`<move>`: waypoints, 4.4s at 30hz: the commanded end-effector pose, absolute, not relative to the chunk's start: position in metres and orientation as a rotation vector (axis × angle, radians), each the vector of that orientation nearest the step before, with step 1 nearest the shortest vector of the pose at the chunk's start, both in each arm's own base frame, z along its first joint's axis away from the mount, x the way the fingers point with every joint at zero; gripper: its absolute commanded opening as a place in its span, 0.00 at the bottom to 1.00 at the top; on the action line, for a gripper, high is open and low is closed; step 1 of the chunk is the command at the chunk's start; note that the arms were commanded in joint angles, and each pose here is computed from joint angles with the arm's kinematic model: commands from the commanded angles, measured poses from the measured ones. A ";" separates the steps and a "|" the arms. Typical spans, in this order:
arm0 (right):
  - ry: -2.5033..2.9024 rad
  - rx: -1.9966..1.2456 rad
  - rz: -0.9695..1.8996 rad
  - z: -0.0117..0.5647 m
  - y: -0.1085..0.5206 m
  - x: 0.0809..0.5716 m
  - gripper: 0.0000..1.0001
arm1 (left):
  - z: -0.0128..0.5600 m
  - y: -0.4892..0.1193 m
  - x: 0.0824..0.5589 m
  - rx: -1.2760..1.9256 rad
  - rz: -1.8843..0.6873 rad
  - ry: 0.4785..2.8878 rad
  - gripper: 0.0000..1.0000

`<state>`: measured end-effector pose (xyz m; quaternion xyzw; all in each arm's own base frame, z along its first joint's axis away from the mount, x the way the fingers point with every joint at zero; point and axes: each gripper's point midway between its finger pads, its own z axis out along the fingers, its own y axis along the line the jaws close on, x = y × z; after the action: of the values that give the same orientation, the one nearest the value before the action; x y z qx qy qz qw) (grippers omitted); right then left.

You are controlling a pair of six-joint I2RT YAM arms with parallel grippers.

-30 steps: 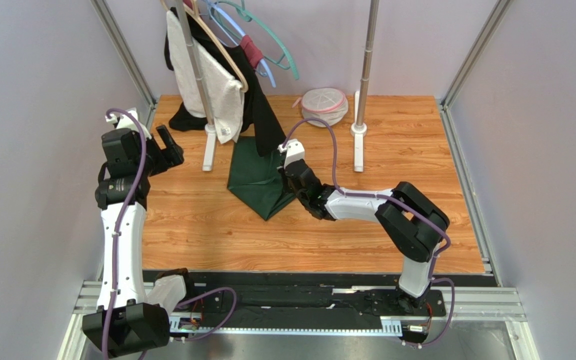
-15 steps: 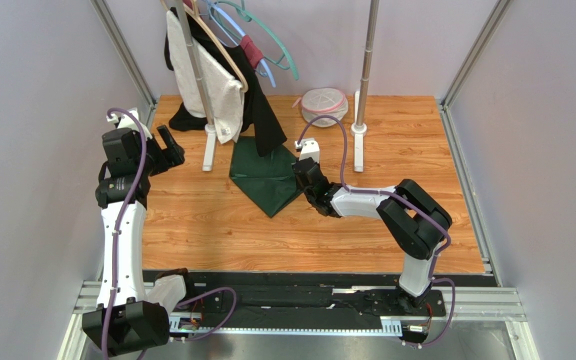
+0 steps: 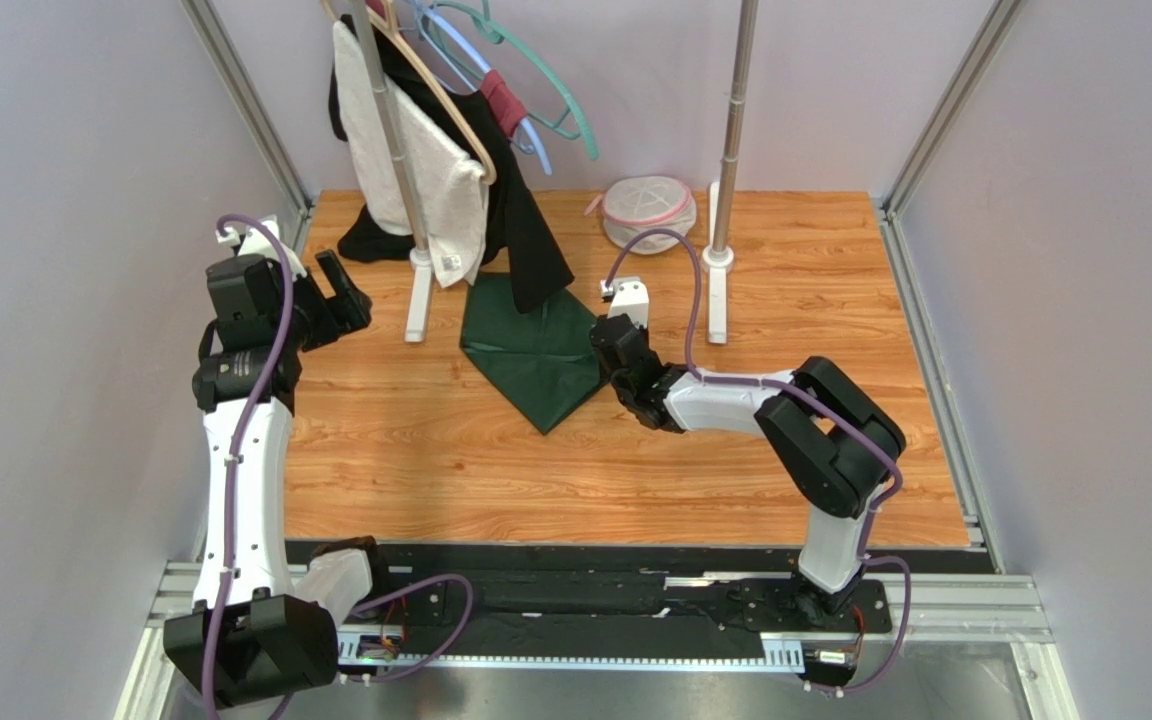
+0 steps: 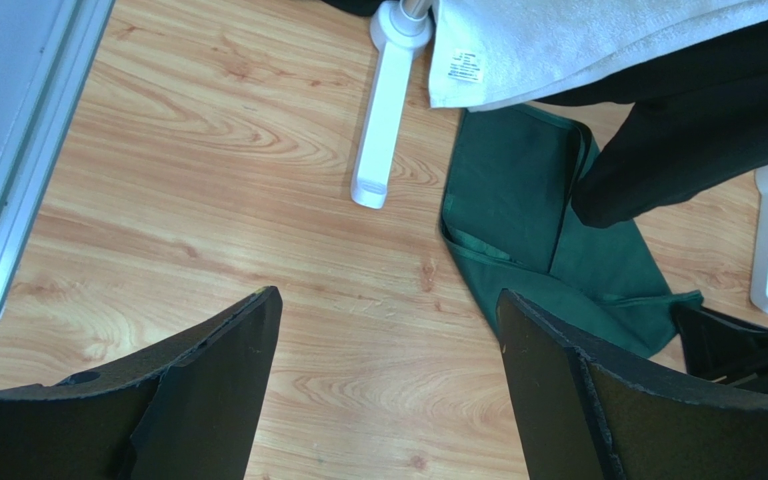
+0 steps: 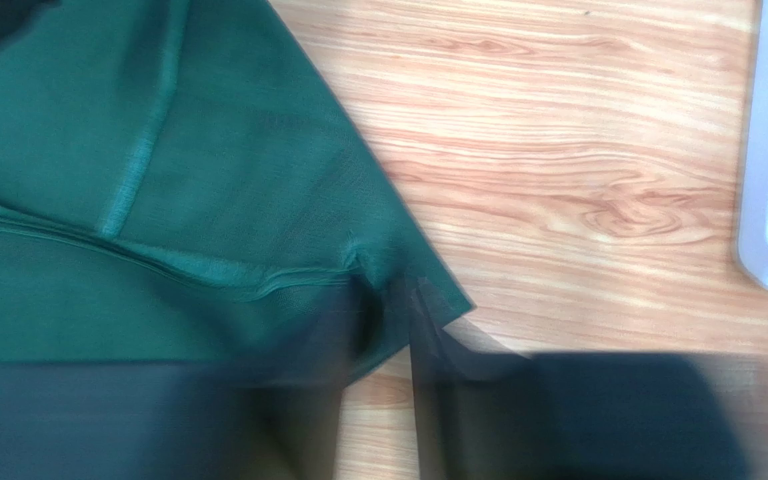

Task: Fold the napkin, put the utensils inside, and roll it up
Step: Fold the napkin, then roll the napkin with the utensil

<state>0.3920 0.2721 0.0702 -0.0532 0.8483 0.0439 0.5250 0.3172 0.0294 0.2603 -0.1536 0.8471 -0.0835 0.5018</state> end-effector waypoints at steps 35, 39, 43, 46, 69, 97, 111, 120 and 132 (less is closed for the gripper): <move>2.362 -0.219 0.854 0.033 0.266 0.416 0.46 | 0.161 -0.072 0.318 -0.424 -0.511 2.215 0.84; 2.397 -0.202 0.821 0.026 0.259 0.409 0.39 | 0.159 -0.073 0.320 -0.427 -0.516 2.212 0.84; 2.420 -0.151 0.804 0.024 0.254 0.401 0.24 | 0.153 -0.076 0.319 -0.421 -0.511 2.220 0.84; 2.452 -0.081 0.785 0.017 0.245 0.388 0.10 | 0.147 -0.082 0.319 -0.412 -0.525 2.231 0.84; 2.430 0.728 0.605 0.006 0.209 0.189 0.00 | 0.078 -0.167 0.268 -0.186 -0.705 2.375 0.78; 2.077 -0.794 0.907 0.127 0.344 0.169 0.57 | 0.046 -0.176 0.249 -0.110 -0.777 2.454 0.66; 1.995 -1.099 0.433 0.075 0.363 0.171 0.62 | 0.043 -0.184 0.252 -0.100 -0.827 2.456 0.65; 1.943 -1.215 0.259 0.050 0.360 0.172 0.56 | 0.048 -0.183 0.256 -0.084 -0.805 2.451 0.65; 1.911 -1.256 0.059 0.027 0.355 0.177 0.36 | 0.051 -0.182 0.259 -0.082 -0.787 2.457 0.65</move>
<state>0.1663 0.3519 0.0243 -0.5045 0.7671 0.0532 0.3927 0.2490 -0.1783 0.0393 -0.0437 0.9189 -0.2923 0.2612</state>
